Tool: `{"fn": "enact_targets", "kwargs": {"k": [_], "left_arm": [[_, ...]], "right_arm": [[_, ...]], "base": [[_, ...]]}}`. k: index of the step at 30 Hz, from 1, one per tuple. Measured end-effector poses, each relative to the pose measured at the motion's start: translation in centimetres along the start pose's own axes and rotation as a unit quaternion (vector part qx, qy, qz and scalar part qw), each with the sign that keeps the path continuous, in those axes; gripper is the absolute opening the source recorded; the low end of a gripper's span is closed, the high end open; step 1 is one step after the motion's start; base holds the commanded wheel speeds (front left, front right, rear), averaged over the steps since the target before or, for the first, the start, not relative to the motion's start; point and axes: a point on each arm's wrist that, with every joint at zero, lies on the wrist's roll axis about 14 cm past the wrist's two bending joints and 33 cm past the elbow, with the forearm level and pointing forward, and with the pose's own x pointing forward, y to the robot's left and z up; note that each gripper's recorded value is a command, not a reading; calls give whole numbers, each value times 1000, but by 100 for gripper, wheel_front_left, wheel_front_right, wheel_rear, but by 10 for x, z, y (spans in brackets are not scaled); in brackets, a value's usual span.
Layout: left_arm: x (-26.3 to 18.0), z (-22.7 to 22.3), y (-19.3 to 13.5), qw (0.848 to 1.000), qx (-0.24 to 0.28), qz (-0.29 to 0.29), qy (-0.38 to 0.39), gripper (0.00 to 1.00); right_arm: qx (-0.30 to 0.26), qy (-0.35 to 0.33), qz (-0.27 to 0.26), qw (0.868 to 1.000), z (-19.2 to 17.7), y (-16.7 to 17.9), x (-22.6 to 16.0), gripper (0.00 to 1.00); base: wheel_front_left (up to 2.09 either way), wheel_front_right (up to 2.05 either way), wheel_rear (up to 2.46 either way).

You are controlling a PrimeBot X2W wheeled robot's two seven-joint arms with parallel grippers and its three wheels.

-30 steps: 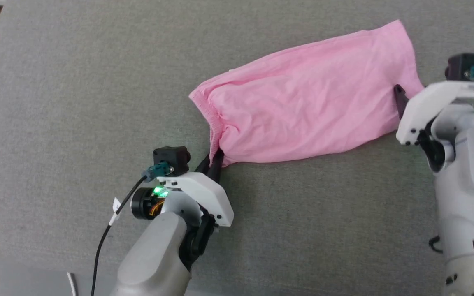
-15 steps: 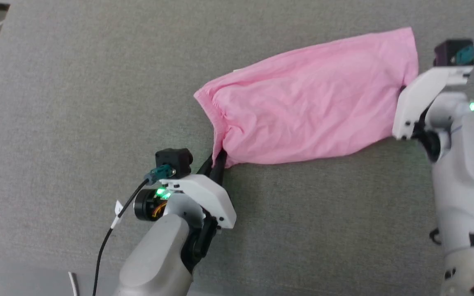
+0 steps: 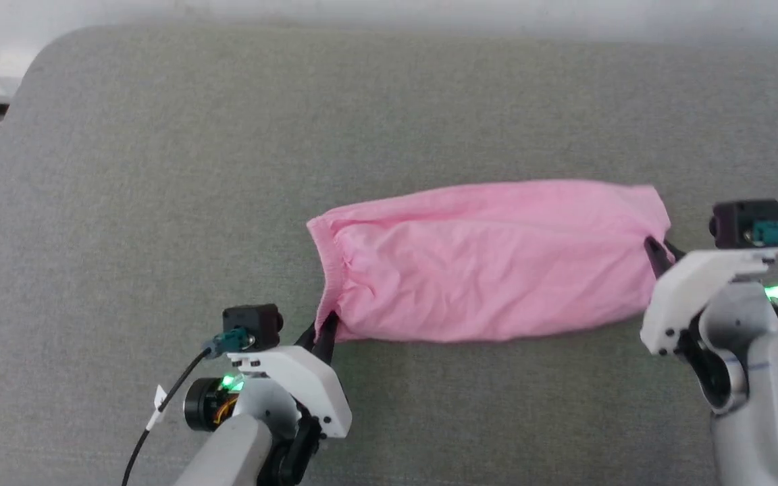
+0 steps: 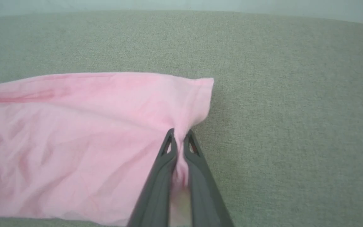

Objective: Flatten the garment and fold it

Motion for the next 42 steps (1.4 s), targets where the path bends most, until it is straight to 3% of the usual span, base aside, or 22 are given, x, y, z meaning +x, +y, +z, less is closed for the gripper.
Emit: {"fn": "enact_targets", "kwargs": {"k": [8,20,21,22,23,29,33,38,42], "left_arm": [[-14,0,-10,1000,10,-18,15,0],[-19,-38,-6,996,7,-8,92,0],[-21,-41,-6,995,2,-7,97,28],[-21,-41,-7,995,-4,-8,96,76],[-22,-40,-8,995,-8,-9,96,100],[-30,-33,-11,997,-21,-15,69,100],[-32,8,-4,999,-20,-7,-36,100],[-39,60,4,984,13,-2,-178,100],[-37,92,11,970,56,2,-235,100]], "right_arm": [[25,21,-19,999,-21,-19,-54,0],[28,128,-49,990,-97,-36,-52,0],[29,126,-48,990,-98,-35,-52,18],[29,125,-47,991,-98,-35,-52,70],[32,122,-45,991,-98,-34,-52,100],[47,63,-52,996,-80,-40,-58,100],[52,-14,-60,997,-54,-46,-62,100],[54,-73,-68,994,-38,-52,-62,100],[59,-82,-58,993,-38,-45,-55,100]], "base": [[0,0,0],[0,0,0],[0,0,0],[0,0,0],[0,0,0],[0,0,0],[0,0,0],[0,0,0],[0,0,0]]}}
